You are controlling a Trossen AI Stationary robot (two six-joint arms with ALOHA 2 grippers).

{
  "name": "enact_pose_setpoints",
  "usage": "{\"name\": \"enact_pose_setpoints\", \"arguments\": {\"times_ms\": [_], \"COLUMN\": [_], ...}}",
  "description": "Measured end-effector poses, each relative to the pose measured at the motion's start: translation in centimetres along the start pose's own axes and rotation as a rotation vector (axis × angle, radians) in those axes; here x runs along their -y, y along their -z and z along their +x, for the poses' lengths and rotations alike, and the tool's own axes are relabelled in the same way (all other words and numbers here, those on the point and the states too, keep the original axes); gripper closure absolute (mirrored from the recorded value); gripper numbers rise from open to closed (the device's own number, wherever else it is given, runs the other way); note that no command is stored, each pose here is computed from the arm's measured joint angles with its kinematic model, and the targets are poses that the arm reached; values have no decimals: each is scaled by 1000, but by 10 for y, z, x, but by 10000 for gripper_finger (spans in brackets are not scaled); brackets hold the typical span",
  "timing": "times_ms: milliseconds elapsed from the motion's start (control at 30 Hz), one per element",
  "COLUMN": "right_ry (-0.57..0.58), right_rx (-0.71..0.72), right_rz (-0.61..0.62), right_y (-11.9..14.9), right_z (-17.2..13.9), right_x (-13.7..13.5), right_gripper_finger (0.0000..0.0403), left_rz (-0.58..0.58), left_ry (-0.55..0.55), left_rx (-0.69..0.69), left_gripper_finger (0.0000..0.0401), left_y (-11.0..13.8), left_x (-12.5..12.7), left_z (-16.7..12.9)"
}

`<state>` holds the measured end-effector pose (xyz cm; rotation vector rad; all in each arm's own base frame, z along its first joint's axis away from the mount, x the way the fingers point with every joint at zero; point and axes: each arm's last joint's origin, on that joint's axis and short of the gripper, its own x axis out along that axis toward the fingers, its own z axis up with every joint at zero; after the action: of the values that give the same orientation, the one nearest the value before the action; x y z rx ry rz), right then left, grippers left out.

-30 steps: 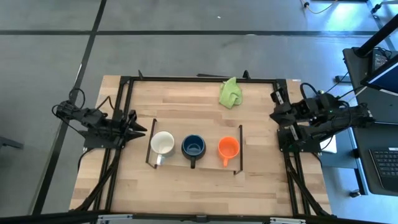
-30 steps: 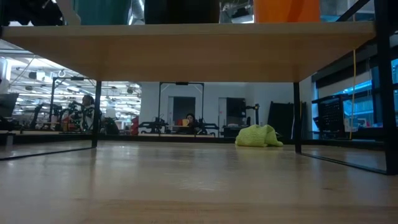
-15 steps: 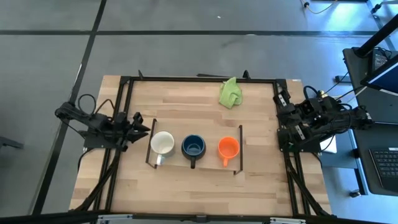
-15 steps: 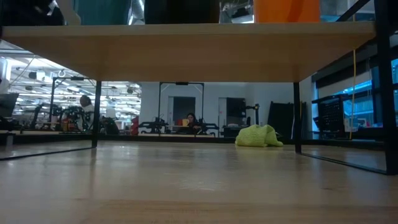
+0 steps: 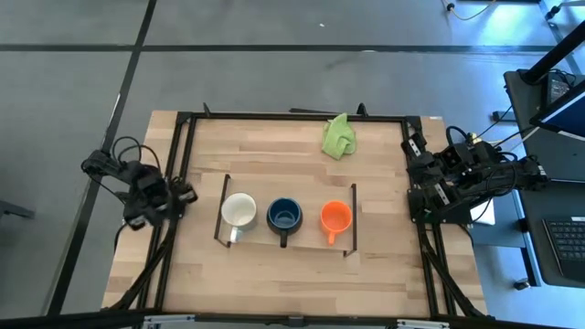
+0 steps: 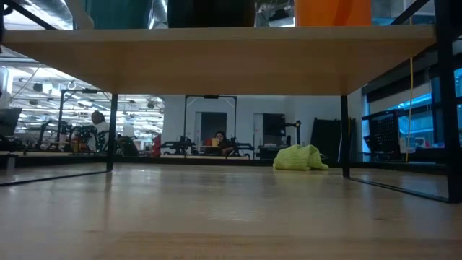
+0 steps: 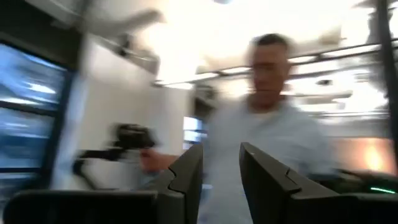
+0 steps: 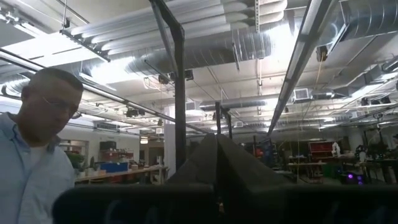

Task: Stack small to large cups/mugs on shelf
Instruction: Return to Home Position

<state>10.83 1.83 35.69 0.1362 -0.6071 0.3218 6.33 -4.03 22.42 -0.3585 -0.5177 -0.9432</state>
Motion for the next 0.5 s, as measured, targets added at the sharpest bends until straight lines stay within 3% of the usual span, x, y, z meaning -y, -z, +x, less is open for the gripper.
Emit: {"name": "enact_pose_setpoints", "arguments": {"times_ms": [167, 233, 367, 500], "right_ry": [0, 0, 3, -55], "right_rx": [-1, -2, -31, -99], "right_rz": [1, 0, 6, 21], "right_y": [0, 0, 3, 9], "right_z": [0, 0, 0, 0], "right_x": [0, 0, 0, -1], "right_gripper_finger": [397, 397, 397, 397], "left_rz": [-134, -158, -143, -51], "left_ry": [167, 147, 13, 159], "left_rx": [-134, -201, -322, -347], "left_gripper_finger": [302, 302, 302, 302], "left_y": [7, 14, 30, 30], "left_x": [4, 1, -7, -2], "left_z": [-1, -1, -5, -5]}}
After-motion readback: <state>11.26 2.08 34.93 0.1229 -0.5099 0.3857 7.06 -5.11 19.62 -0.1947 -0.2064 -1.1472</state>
